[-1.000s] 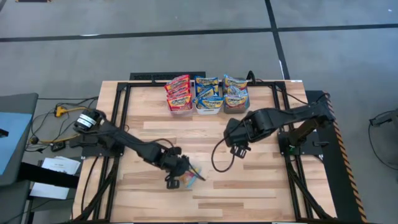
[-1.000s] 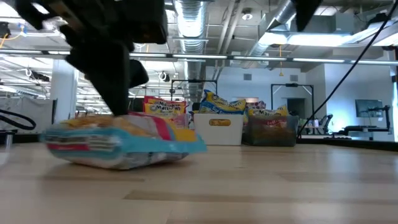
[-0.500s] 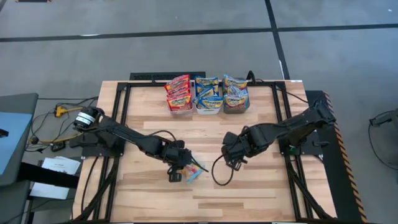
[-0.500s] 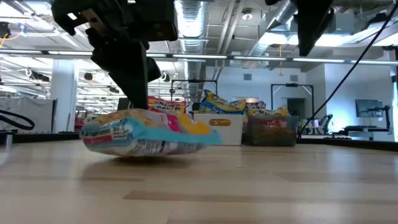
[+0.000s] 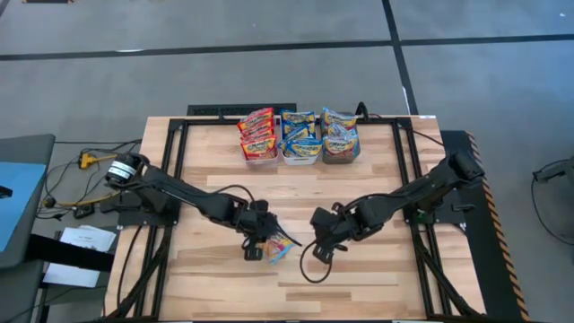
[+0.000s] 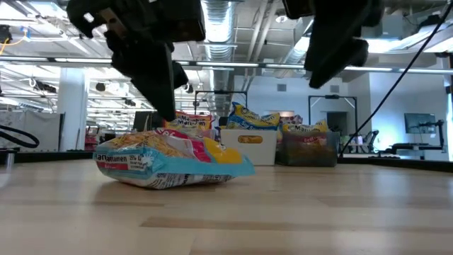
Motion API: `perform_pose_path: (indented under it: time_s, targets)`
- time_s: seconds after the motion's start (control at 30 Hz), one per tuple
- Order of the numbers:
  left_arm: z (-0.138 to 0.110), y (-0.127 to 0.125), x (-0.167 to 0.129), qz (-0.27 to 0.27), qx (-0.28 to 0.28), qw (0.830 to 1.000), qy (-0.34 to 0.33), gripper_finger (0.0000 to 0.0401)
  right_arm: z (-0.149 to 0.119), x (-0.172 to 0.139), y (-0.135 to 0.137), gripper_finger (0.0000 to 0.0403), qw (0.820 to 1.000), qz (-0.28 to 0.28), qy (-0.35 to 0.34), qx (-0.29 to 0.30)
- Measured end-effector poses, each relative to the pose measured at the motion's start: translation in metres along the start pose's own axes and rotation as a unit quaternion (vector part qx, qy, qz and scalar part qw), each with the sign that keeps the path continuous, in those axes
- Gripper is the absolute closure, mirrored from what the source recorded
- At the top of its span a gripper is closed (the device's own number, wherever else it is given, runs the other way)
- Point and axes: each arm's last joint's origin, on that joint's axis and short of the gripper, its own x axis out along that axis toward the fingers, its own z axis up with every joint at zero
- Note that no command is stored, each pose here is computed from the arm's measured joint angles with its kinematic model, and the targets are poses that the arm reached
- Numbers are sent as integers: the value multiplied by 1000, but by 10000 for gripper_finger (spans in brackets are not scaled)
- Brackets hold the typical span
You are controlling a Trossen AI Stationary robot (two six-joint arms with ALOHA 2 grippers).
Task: Sort Maruchan noodles
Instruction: Put the light blue noodle pack into the black bin
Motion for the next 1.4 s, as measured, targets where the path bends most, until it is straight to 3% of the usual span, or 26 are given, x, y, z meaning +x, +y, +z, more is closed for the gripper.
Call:
perform_pose_path:
  time_s: [0.13,0.4,0.67,0.87,1.1,1.4]
  targets:
    - [6,2,-19,11,-2,999,-30,401,3,13,0,200,999,28,-29,13]
    - [12,14,-76,56,-16,994,-92,401,8,27,-9,198,999,19,-37,1]
    - [3,24,-130,87,-43,986,-134,401,32,26,-11,162,993,56,-104,-19]
    - [-4,28,-162,88,-67,979,-172,401,52,26,-22,157,988,66,-141,8]
    - [-11,31,-183,101,-82,972,-197,401,67,36,-29,158,981,78,-171,38]
    - [-17,33,-180,113,-82,976,-169,401,60,80,-27,158,985,92,-125,75]
